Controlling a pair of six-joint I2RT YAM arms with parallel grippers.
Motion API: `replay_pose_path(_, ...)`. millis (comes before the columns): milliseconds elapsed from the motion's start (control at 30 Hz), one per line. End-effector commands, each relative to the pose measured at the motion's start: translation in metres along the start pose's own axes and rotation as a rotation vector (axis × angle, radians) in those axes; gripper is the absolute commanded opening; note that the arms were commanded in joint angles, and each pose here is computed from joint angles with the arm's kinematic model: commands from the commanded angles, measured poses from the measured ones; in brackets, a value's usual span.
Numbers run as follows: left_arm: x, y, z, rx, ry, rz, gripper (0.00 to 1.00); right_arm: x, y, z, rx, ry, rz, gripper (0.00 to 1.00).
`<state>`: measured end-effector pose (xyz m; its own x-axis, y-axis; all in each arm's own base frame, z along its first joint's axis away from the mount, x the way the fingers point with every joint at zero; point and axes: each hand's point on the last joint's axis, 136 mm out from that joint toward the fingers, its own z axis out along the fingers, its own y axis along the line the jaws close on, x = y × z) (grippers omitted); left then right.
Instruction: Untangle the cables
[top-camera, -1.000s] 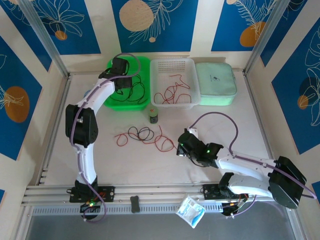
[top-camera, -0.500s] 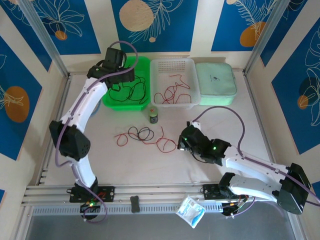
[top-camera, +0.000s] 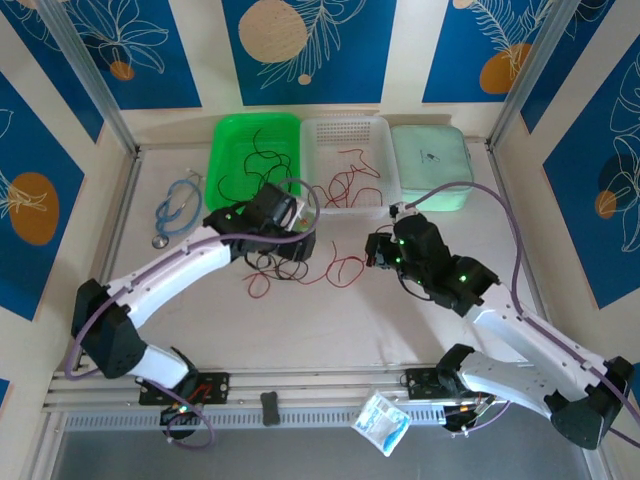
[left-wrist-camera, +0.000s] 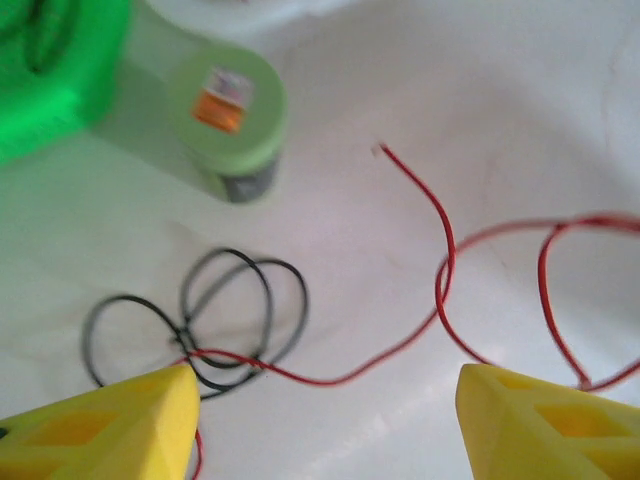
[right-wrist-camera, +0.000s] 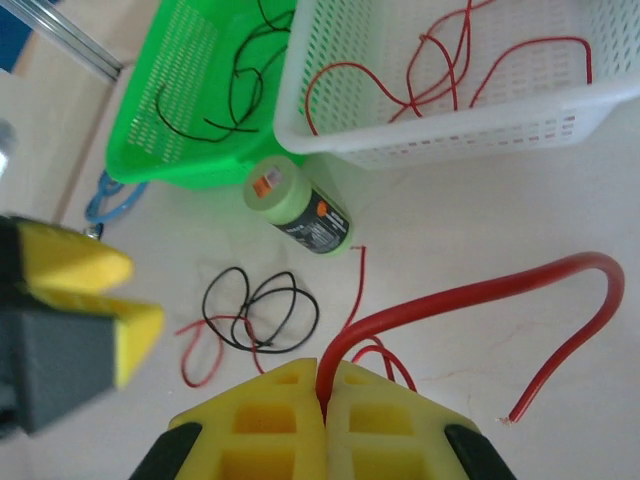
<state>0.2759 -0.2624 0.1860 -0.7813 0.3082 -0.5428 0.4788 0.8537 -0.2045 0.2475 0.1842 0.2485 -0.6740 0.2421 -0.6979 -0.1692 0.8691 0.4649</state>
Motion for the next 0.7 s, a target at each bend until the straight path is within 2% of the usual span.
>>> replay_pose_path(0, -0.008, -0.042, -0.018, 0.211, -0.101, -0.046, 0.67, -0.007, 0.007, -0.015, -0.047, -0.002, -0.017, 0.0)
replay_pose_path(133, 0.005, -0.062, -0.021, 0.341, -0.107, -0.131, 0.66, -0.007, 0.006, -0.015, -0.05, -0.01, 0.008, 0.0)
replay_pose_path(300, 0.004, -0.073, -0.019, 0.432, -0.132, -0.189, 0.64, 0.001, 0.007, -0.007, -0.069, 0.004, 0.032, 0.0)
replay_pose_path(667, 0.008, -0.104, 0.04, 0.532, -0.008, -0.136, 0.5, 0.002, 0.011, -0.011, -0.094, 0.003, 0.042, 0.0)
